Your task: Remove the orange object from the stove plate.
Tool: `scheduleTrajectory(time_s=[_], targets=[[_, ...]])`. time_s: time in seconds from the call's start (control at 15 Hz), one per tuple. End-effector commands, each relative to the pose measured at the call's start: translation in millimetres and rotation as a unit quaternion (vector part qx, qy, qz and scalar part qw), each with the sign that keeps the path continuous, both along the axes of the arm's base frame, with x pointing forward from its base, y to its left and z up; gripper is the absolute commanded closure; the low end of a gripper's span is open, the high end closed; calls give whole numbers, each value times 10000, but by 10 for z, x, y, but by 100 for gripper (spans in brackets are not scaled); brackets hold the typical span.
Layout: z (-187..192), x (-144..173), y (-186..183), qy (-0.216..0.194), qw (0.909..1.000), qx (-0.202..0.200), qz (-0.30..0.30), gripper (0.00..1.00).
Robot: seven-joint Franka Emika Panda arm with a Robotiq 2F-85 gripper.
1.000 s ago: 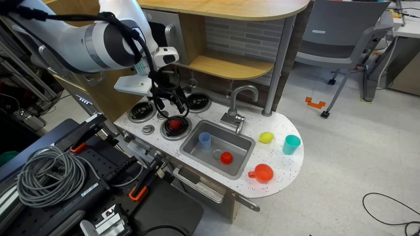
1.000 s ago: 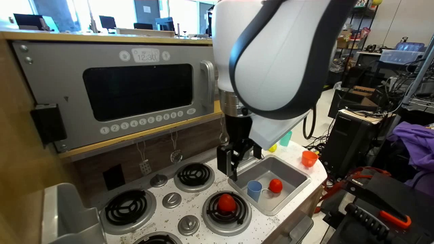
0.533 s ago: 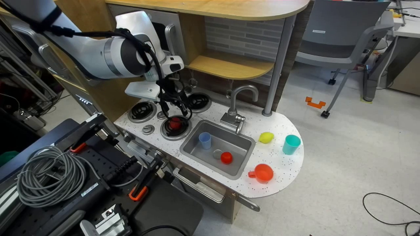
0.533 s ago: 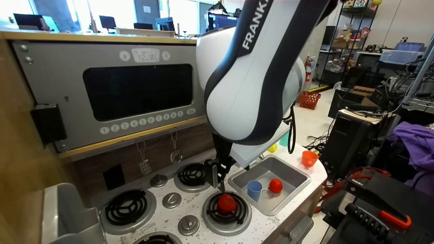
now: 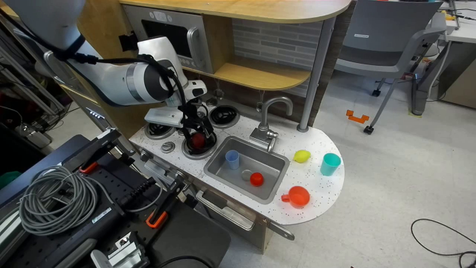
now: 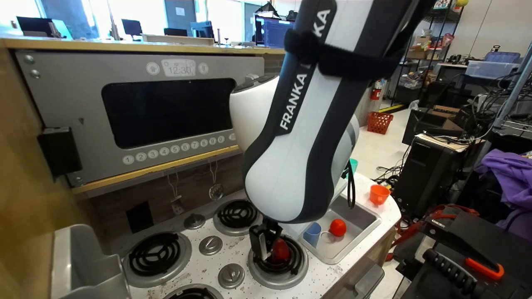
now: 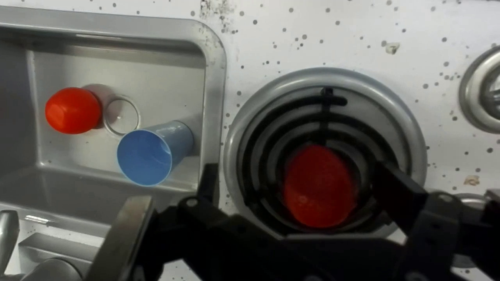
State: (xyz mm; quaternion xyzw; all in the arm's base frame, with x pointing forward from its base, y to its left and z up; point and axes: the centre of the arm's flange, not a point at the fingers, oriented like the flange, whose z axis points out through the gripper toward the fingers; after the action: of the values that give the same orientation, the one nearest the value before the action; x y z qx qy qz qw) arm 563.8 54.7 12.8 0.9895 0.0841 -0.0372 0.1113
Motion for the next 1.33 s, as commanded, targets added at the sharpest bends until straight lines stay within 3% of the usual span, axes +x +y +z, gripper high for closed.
scheduleTrajectory(time_s=[0.0,0.07,0.13,0.2,0.47,0.67,0.87,1.0,1.27], targets=[[-174,51,126,-58,9998,-141,161,0],[-198,54,151,-64,9996,-167,220,0],[-220,83,169,-74,9994,-208,261,25],[-233,102,173,-95,9992,-248,312,26],[-220,187,129,-176,9984,-399,372,58],[-81,85,130,-106,9989,-287,343,79],[109,-140,147,88,9994,32,326,79],[237,-334,152,73,9974,251,674,79],[550,-569,207,-386,9823,735,1680,79]])
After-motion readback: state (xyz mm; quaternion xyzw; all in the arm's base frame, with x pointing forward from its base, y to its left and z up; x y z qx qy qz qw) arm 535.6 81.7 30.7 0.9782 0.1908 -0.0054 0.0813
